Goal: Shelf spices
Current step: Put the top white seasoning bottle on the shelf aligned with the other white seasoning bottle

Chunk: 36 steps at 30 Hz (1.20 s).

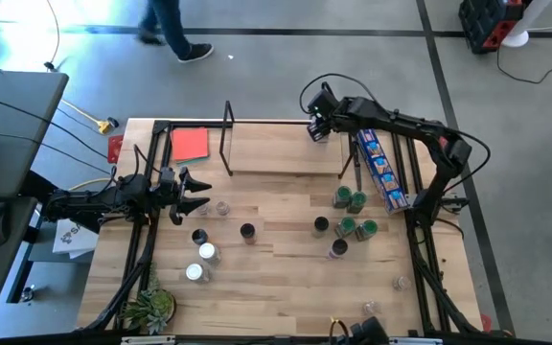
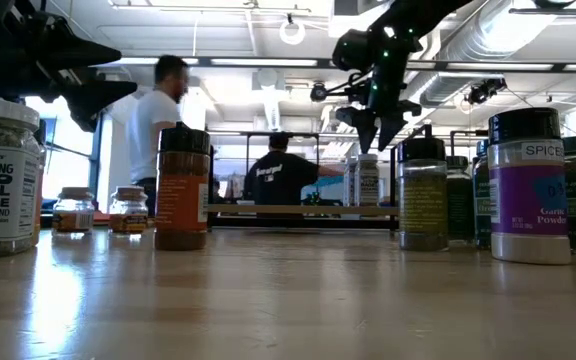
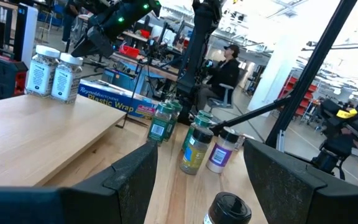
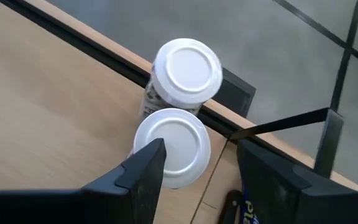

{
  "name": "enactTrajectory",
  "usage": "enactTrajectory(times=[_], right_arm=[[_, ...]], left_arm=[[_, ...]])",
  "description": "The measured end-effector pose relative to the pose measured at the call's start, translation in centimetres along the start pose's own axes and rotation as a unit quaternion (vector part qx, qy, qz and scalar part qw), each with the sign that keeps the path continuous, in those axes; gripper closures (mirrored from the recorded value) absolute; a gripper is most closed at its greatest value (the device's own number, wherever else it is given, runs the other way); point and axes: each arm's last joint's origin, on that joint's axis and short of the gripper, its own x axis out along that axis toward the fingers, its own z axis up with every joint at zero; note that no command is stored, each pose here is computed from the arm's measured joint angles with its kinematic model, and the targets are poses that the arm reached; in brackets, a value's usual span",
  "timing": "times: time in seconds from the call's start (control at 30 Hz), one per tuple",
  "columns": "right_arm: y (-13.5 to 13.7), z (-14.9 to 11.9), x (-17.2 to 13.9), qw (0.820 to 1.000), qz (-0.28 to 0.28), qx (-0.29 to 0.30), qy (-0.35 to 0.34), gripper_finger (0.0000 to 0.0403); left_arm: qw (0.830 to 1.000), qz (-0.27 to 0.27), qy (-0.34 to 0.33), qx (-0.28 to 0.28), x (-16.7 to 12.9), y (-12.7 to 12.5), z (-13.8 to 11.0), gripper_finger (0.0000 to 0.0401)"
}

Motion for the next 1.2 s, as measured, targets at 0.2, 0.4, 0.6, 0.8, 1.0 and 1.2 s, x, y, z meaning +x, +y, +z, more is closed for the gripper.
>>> enactTrajectory(times=[0.2, 0.4, 0.6, 0.8, 1.0, 1.2], right_arm=[[0.3, 0.1, -0.1, 1.0, 0.016, -0.016, -0.002, 0.0204], [0.4, 0.2, -0.1, 0.999, 0.027, -0.031, -0.008, 0.0204], [0.3, 0.2, -0.1, 0.999, 0.007, -0.033, -0.01, 0.0204], [0.3, 1.0, -0.9, 0.999, 0.014, -0.032, -0.023, 0.0204], [0.0, 1.8, -1.9, 0.999, 0.008, 0.008, -0.034, 0.0204], [-1.3, 1.0, -1.2, 0.998, -0.053, 0.024, 0.009, 0.0204]], left_arm=[[1.0, 0.0, 0.0, 0.0, 0.0, 0.0, 0.0, 0.0165], [1.0, 0.0, 0.0, 0.0, 0.0, 0.0, 0.0, 0.0165], [1.0, 0.0, 0.0, 0.0, 0.0, 0.0, 0.0, 0.0165], [1.0, 0.0, 0.0, 0.0, 0.0, 0.0, 0.0, 0.0165], [1.0, 0.0, 0.0, 0.0, 0.0, 0.0, 0.0, 0.0165], [1.0, 0.0, 0.0, 0.0, 0.0, 0.0, 0.0, 0.0165]])
